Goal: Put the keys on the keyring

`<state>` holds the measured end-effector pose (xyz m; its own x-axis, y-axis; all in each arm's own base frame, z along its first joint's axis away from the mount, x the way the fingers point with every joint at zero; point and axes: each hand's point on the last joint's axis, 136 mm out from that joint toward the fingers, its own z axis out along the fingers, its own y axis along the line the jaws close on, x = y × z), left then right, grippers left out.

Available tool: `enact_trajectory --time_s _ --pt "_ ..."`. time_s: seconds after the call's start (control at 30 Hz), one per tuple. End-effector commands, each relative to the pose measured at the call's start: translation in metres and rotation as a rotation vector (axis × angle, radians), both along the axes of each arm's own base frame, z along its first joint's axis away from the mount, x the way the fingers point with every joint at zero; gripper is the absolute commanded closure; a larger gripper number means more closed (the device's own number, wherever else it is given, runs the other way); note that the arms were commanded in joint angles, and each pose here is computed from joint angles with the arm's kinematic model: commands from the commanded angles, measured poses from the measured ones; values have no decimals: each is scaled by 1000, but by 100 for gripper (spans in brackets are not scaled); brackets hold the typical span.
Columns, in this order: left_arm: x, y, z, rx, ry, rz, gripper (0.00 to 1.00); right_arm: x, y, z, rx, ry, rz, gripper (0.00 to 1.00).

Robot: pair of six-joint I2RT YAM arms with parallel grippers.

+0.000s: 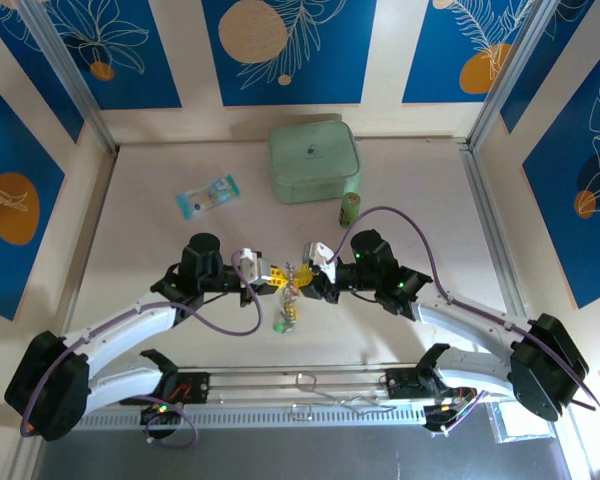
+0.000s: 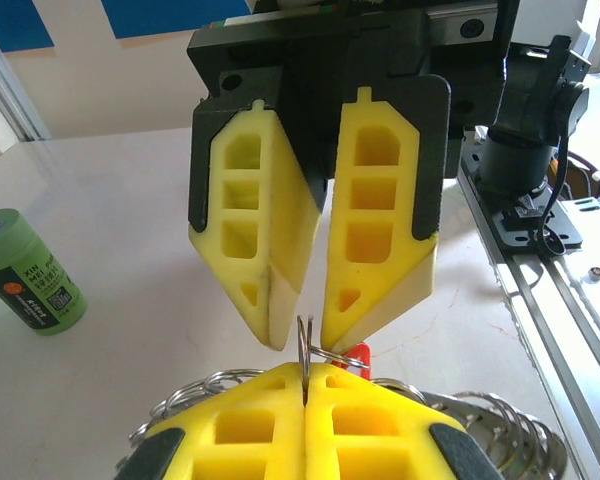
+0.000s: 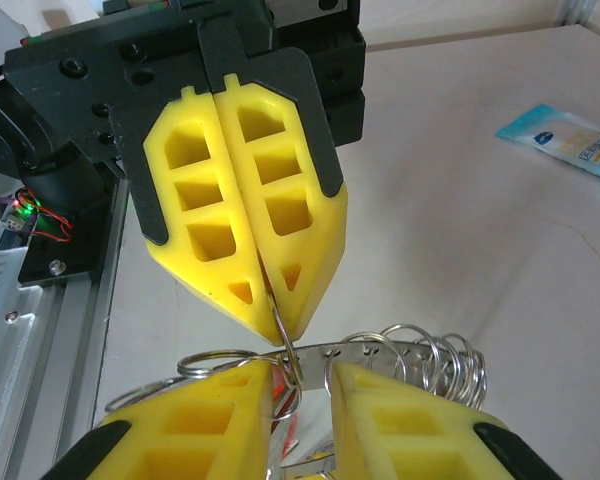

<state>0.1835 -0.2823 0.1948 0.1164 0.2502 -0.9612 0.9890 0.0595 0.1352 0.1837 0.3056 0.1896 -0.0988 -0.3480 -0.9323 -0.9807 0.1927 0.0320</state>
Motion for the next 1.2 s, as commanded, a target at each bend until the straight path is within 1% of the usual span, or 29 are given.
enact_trajectory --time_s 0.0,0.13,0.23,0.3,0.47,0.5,0.53,0.63,0.7,0.73,0.8,0.9,1.0,1.07,1.13,1.17 --pt "-10 -5 15 -53 -43 -64 100 -3 6 8 19 -21 35 80" --pt "-11 -6 16 -62 -33 -73 100 -4 9 9 26 -20 51 84" --pt "-11 -7 17 -64 -26 -74 100 -6 11 11 30 -21 71 92" --pt "-10 -7 17 -62 -14 -72 100 -7 11 13 30 -22 84 99" --pt "-6 -6 13 -24 -5 -50 100 -11 7 13 -6 -38 100 100" --pt "-4 -5 12 -12 -3 -36 92 -12 6 13 -17 -44 105 100" --pt "-2 -5 11 1 -5 -25 87 -13 4 12 -32 -45 111 100" --pt "1 -4 8 46 -11 -11 79 -15 2 10 -82 -53 128 100" --pt "4 -3 7 79 -16 -1 79 -16 1 7 -125 -59 143 100" --pt "5 -3 7 97 -21 4 79 -16 0 5 -154 -61 147 100" --pt "6 -3 5 130 -27 2 85 -16 0 3 -201 -74 152 100" --pt "5 -3 2 169 -34 -11 85 -14 0 6 -227 -91 153 100" --pt "4 -6 2 178 -28 -24 85 -12 2 12 -227 -101 150 100" --pt "1 -7 0 187 -26 -40 90 -10 4 14 -223 -101 143 100" --pt "0 -8 -1 196 -26 -49 100 -9 6 17 -211 -101 133 100" --pt "0 -7 -1 197 -27 -49 100 -7 6 18 -205 -97 124 100"
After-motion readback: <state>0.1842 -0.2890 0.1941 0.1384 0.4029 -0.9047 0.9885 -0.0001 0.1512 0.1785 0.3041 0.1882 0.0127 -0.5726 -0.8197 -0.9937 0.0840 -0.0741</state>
